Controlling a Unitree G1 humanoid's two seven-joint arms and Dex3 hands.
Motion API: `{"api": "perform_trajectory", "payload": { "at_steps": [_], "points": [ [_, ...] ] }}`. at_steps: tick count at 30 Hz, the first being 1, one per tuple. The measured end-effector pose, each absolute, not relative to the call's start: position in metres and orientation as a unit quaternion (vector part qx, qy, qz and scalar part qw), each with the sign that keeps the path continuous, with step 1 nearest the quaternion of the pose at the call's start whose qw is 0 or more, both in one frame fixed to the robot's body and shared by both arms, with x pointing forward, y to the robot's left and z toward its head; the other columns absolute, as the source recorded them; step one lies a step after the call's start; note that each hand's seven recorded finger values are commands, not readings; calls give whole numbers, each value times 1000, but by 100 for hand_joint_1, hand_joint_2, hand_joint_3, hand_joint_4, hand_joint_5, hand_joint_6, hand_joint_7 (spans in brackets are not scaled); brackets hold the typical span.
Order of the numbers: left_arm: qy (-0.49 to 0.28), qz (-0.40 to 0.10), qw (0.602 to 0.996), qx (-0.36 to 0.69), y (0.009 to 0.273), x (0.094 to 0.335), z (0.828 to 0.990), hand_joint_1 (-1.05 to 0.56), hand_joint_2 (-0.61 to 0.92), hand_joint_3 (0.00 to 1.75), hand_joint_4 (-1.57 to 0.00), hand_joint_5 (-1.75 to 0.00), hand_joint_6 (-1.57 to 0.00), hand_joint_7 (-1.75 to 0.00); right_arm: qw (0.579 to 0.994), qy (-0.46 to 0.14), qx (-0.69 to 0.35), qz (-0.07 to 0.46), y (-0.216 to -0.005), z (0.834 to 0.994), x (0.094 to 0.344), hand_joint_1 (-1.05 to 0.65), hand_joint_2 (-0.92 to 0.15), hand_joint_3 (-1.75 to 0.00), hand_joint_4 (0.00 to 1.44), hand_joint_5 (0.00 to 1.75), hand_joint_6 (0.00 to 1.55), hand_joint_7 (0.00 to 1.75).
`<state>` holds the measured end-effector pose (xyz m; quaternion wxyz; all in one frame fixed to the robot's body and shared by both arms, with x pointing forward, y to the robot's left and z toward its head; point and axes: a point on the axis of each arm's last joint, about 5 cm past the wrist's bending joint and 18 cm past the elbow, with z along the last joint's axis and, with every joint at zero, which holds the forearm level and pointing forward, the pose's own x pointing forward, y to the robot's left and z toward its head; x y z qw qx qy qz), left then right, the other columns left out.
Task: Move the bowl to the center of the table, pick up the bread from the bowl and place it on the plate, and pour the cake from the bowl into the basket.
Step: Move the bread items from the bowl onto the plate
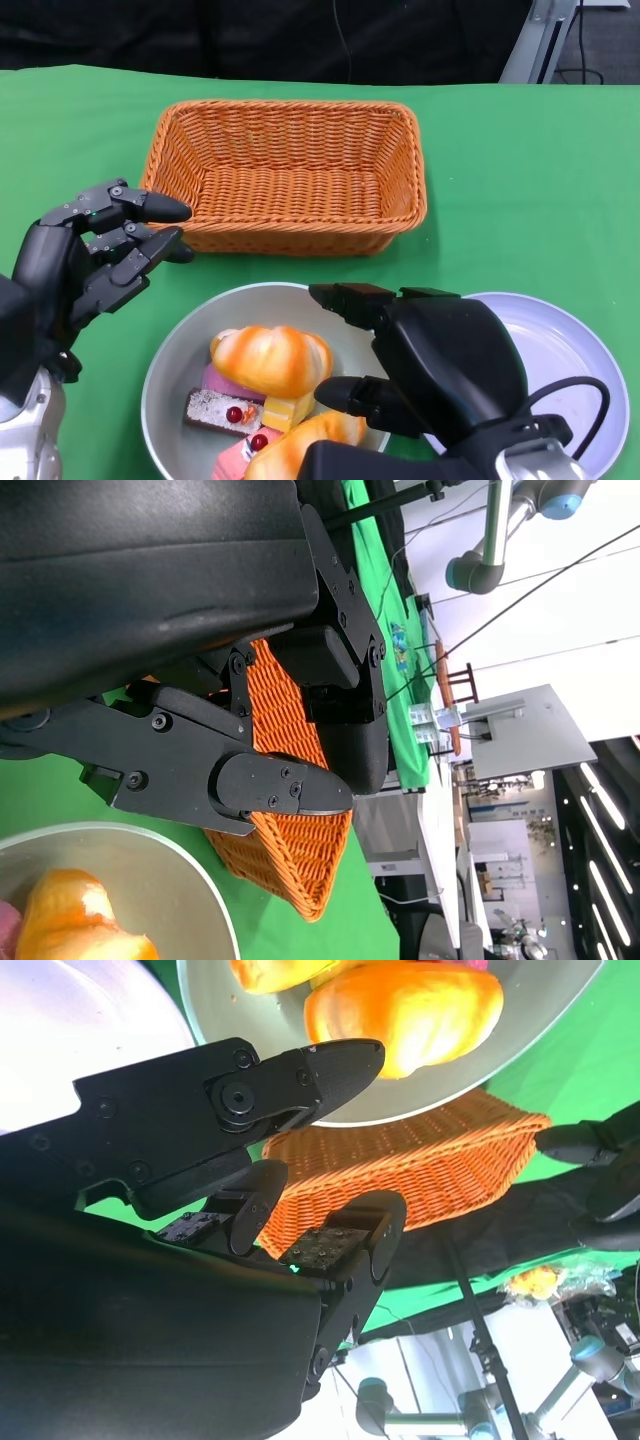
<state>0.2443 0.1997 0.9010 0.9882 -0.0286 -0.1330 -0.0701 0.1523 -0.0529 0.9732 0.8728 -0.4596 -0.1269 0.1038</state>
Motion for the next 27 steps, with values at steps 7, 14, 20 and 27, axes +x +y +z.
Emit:
{"api": "perform_trajectory", "payload": {
  "at_steps": [7, 14, 20, 27],
  "points": [
    [-133, -65, 988, -33, 195, 244, 900, -41, 92, 25, -72, -122, -78, -98, 863, -109, -472, 141, -44, 972, 156, -85, -92, -13, 61, 20, 52, 0],
    [-135, -49, 989, -36, 192, 245, 901, -36, 92, 23, -74, -124, -78, -98, 849, -99, -485, 185, -33, 968, 158, -86, -92, -12, 60, 16, 50, 0],
    [-148, -30, 988, -38, 189, 244, 901, -38, 92, 24, -69, -131, -75, -104, 836, -93, -500, 208, -25, 960, 161, -86, -92, -11, 61, 13, 49, 0],
    [-150, -29, 987, -55, 184, 244, 900, -37, 92, 21, -69, -133, -75, -106, 812, -112, -536, 201, -10, 959, 168, -82, -92, -11, 61, 9, 48, 0]
  ]
}}
